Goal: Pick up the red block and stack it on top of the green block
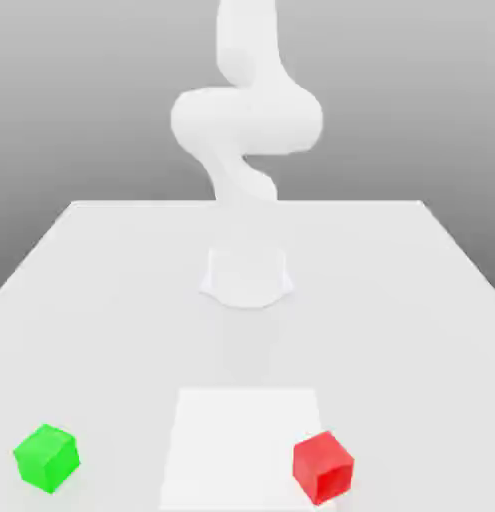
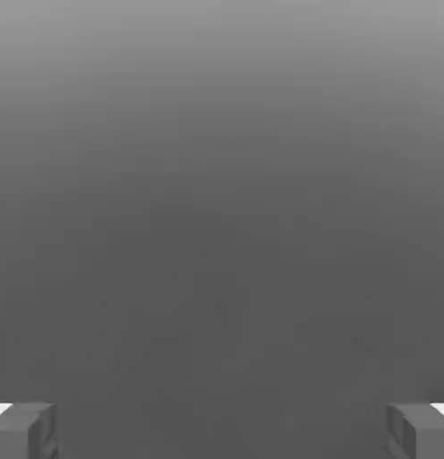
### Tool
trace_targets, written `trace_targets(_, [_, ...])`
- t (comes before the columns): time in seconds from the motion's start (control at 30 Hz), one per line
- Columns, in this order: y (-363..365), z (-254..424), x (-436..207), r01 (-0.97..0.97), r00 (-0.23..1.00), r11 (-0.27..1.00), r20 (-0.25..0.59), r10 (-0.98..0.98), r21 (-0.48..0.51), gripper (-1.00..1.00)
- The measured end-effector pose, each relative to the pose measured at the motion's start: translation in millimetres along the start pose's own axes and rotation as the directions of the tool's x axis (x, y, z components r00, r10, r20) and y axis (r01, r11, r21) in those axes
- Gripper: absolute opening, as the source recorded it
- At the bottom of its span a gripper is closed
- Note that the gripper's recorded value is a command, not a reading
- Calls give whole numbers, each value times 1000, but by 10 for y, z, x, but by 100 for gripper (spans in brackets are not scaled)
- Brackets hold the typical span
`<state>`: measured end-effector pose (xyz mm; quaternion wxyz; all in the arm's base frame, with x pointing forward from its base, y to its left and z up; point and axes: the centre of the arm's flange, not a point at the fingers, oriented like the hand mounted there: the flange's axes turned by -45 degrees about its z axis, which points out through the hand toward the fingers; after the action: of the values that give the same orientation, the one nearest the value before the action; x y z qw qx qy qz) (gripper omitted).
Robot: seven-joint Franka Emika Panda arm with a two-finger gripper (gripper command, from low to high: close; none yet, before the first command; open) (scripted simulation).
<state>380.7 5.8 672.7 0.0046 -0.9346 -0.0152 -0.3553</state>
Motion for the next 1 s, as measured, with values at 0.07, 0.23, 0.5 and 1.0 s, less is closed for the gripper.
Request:
trace_targets(0.07, [-54,430,-32,33,998,999,62,-34,17,0])
trace_targets(0.23, [-217,1415,-257,109,972,992,202,-120,65,0])
trace_targets(0.5, [-519,2798,-1005,218,876,963,403,-264,157,0])
trace_targets(1.0, [-808,4489,-2840,324,674,900,597,-435,290,-100])
